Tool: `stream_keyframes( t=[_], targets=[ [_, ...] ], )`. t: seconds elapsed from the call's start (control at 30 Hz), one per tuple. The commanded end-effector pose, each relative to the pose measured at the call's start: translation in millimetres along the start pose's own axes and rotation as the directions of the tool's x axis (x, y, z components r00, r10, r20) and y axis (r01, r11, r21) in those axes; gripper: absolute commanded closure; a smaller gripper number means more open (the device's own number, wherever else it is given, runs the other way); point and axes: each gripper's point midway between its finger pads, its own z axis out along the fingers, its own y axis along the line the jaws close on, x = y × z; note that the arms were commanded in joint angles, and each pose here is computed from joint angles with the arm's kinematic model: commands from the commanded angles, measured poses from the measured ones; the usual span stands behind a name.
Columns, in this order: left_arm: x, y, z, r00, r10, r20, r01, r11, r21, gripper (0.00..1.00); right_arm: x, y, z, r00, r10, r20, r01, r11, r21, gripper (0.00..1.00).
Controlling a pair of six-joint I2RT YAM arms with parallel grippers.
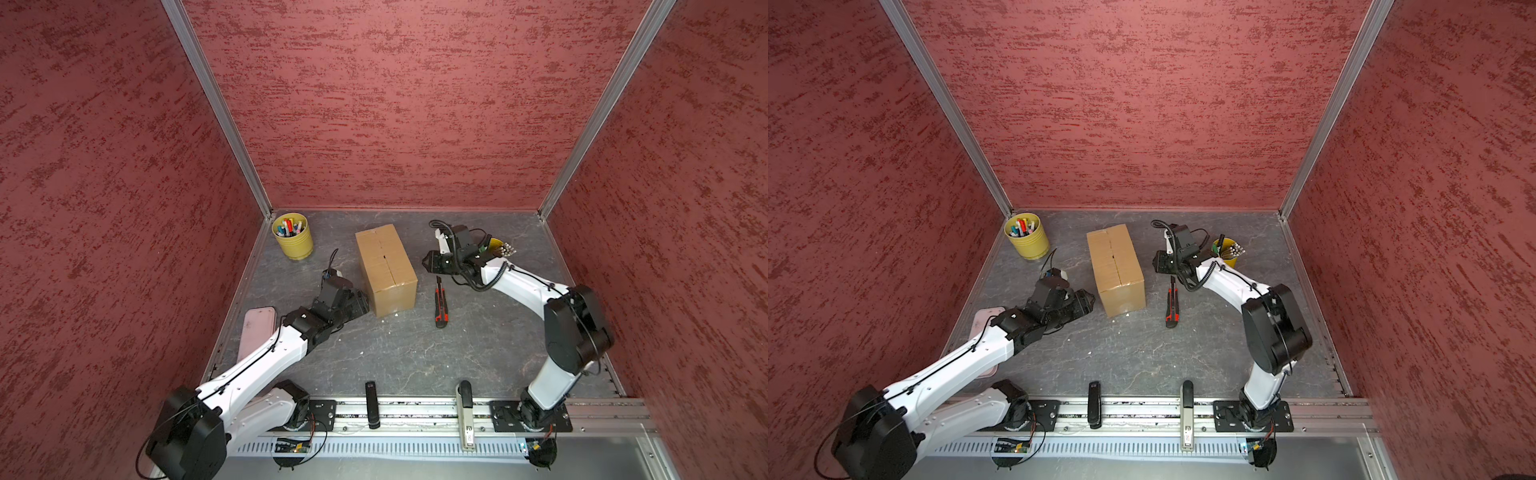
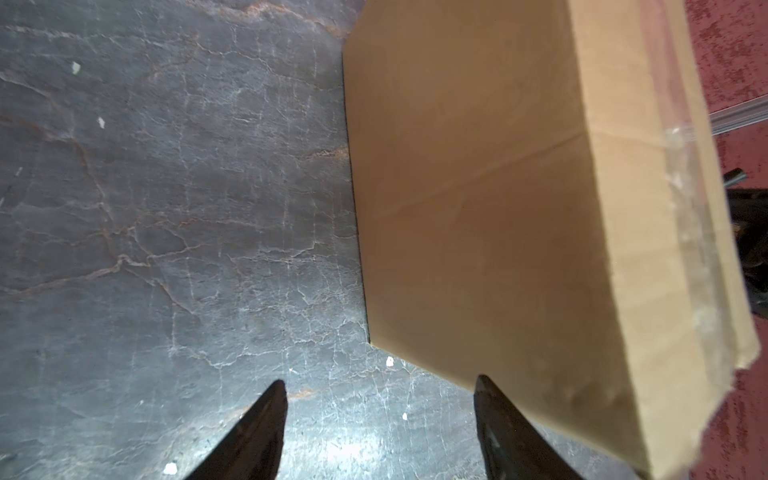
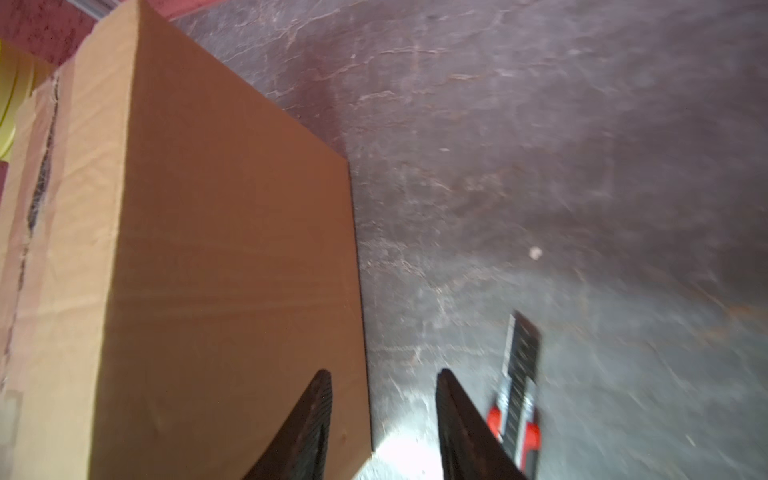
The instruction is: Unpack the express box
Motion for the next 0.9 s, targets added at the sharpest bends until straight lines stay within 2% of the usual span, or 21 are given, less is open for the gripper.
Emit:
stream_keyframes(
  t=[0.0, 0.23, 0.37, 0.6, 0.77, 0.87],
  targets=[
    [-6, -10, 10, 0.999, -0.008, 0.037, 0.007, 1.0, 0.023, 0.3, -10, 32, 7, 0.996, -0.084, 0.014, 0.085, 0.992, -0.095, 0.57],
    [-3, -33, 27, 1.0, 0.019, 0.02, -0.02, 0.998, 0.054, 0.3, -9, 49, 20, 0.994, -0.111, -0.004, 0.11, 0.983, -0.146, 0.57],
    [-2, -38, 30, 0.999, 0.03, 0.014, -0.031, 0.998, 0.06, 0.3, -14, 47, 20, 0.994, -0.11, 0.005, 0.11, 0.986, -0.128, 0.56],
    [-7, -39, 14, 0.999, 0.027, 0.035, -0.03, 0.997, 0.069, 0.29, -19, 10, 1, 0.998, -0.063, 0.028, 0.061, 0.995, 0.084, 0.5],
    [-10, -36, -2, 0.998, 0.025, 0.049, -0.029, 0.997, 0.075, 0.26, -11, -23, -39, 0.998, -0.044, 0.034, 0.033, 0.962, 0.272, 0.44],
    [-10, -34, -12, 0.998, 0.023, 0.05, -0.027, 0.996, 0.083, 0.25, 2, -35, -63, 0.999, -0.018, 0.029, 0.007, 0.944, 0.329, 0.43]
  ],
)
